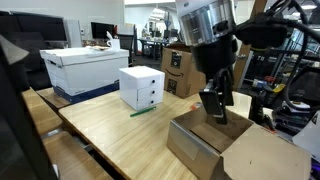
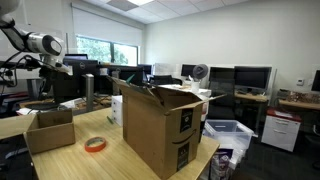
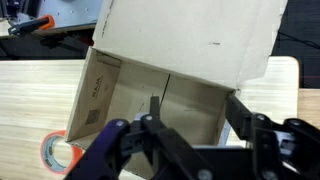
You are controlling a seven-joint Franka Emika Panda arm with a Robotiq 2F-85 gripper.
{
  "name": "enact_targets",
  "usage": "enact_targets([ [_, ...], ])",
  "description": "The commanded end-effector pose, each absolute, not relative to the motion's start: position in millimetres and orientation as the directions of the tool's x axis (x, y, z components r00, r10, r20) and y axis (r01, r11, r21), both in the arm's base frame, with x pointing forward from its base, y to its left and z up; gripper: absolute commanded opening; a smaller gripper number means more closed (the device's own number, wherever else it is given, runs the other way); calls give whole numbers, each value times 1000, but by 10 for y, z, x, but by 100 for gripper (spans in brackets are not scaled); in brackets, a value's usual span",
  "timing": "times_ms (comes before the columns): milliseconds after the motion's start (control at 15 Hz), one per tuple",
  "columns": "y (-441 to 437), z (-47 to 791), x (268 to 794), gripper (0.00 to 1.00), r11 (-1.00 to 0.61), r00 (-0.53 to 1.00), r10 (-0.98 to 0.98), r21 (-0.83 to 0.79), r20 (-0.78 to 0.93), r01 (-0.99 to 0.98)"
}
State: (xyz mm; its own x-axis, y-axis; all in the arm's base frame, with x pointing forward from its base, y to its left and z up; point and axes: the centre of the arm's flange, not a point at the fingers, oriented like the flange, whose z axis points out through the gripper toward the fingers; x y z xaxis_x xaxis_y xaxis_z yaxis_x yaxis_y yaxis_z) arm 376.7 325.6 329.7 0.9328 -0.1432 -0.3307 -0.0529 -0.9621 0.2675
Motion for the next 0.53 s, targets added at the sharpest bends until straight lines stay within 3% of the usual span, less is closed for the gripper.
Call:
enact_targets([
  [0,3311,3229,3713,97,-954,929,-193,284,-316,-101],
  [467,3175,3143,3871,100,-963,943,-235,190,-236,-193],
])
